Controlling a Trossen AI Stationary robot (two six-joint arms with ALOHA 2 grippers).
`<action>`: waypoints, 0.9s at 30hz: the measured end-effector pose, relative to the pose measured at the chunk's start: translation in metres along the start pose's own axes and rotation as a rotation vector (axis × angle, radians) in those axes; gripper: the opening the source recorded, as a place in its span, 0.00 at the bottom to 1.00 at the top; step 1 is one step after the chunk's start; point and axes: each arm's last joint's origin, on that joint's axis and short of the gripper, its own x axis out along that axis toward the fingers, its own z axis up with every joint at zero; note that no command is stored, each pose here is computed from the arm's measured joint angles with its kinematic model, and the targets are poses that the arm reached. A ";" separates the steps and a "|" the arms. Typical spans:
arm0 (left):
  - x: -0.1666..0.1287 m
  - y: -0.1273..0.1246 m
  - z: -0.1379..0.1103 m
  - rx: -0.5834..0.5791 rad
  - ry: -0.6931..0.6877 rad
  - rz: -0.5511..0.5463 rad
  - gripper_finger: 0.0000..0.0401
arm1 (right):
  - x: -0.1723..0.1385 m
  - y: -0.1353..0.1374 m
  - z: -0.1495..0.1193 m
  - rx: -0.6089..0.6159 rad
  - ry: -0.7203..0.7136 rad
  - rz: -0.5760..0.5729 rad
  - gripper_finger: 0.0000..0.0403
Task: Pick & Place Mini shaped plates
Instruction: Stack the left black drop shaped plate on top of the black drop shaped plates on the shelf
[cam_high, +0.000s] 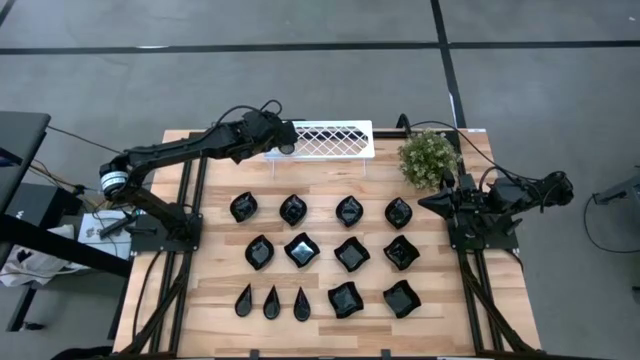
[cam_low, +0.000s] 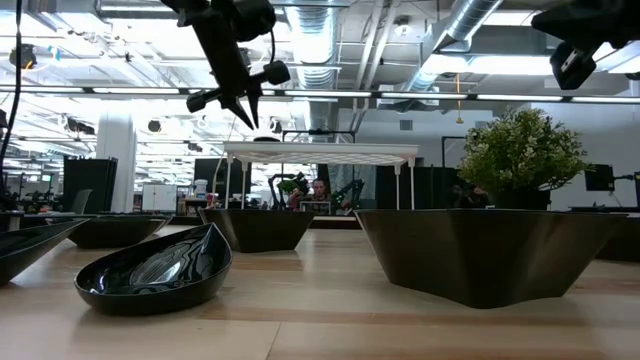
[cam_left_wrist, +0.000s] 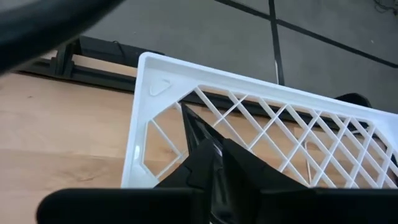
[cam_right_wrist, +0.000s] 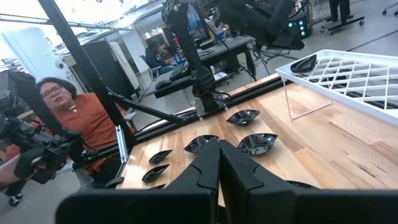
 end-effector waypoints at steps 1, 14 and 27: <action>0.000 0.000 0.000 0.002 0.000 0.001 0.10 | 0.000 0.000 0.000 0.000 0.000 0.000 0.00; -0.016 -0.003 -0.003 0.038 0.008 -0.054 0.13 | 0.000 0.000 0.000 0.000 0.000 0.000 0.00; -0.077 -0.018 -0.037 0.139 0.029 -0.247 0.13 | 0.000 0.000 0.000 -0.001 0.000 0.000 0.00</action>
